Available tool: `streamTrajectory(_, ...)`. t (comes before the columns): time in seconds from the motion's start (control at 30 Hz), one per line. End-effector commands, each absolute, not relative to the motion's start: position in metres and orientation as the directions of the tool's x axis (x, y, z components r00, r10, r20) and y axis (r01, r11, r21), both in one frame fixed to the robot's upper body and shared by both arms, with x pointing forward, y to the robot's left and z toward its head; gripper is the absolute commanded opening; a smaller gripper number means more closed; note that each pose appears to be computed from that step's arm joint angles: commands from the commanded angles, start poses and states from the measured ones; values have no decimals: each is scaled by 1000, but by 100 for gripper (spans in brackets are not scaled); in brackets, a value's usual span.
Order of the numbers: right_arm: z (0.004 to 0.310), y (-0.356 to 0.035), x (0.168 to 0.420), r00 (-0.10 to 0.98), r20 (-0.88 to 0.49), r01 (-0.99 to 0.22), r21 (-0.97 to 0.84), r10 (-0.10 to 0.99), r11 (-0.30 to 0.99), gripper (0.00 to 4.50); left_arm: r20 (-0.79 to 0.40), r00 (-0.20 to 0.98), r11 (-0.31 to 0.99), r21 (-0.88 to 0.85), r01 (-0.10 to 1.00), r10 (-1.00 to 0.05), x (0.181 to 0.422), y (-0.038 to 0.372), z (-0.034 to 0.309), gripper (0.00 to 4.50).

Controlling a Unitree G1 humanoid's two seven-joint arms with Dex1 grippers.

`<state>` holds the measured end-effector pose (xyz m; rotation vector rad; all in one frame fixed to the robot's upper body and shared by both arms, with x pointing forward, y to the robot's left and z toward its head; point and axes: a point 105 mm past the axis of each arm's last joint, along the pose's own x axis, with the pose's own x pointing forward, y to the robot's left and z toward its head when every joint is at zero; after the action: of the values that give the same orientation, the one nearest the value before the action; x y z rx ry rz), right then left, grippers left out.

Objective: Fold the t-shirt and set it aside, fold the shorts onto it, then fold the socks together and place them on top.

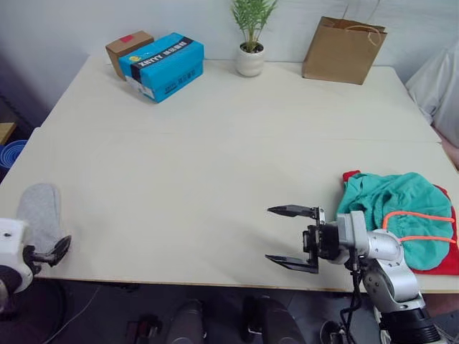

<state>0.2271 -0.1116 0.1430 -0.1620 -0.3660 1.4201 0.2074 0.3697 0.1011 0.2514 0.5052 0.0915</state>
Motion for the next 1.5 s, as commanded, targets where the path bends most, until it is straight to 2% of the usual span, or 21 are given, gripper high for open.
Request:
streamTrajectory(0.03, 148, -114, 230, 136, 187, -909, -367, 973, 198, 450, -531, 824, 960, 276, -50, 195, 203, 378, 94, 292)
streamTrajectory(0.33, 151, -120, 237, 205, 209, -893, -359, 956, 270, 450, -570, 798, 967, 249, -57, 194, 195, 381, 93, 3)
streamTrajectory(0.47, 161, -117, 238, 208, 206, -891, -364, 956, 272, 450, -543, 822, 974, 219, -58, 172, 195, 379, 94, 1)
streamTrajectory(0.57, 166, -115, 239, 211, 201, -892, -362, 957, 273, 450, -503, 855, 972, 233, -8, 128, 199, 374, 97, 1)
streamTrajectory(0.7, 169, -113, 240, 203, 181, -899, -354, 962, 257, 450, -426, 899, 948, 317, 42, 102, 200, 366, 110, 1)
streamTrajectory(0.87, 169, -112, 240, 191, 177, -906, -346, 965, 243, 450, -351, 922, 920, 391, -12, 161, 201, 371, 120, 1)
streamTrajectory(1.2, 160, -120, 244, 192, 164, -910, -338, 968, 238, 450, -355, 927, 935, 354, 18, 117, 205, 357, 111, 1)
streamTrajectory(1.3, 153, -124, 244, 197, 161, -911, -335, 967, 241, 450, -333, 943, 950, 302, 85, 22, 220, 334, 111, 1)
streamTrajectory(1.5, 143, -139, 247, 230, 111, -893, -370, 967, 255, 450, -329, 891, 892, 218, 396, -315, 257, 257, 105, 1)
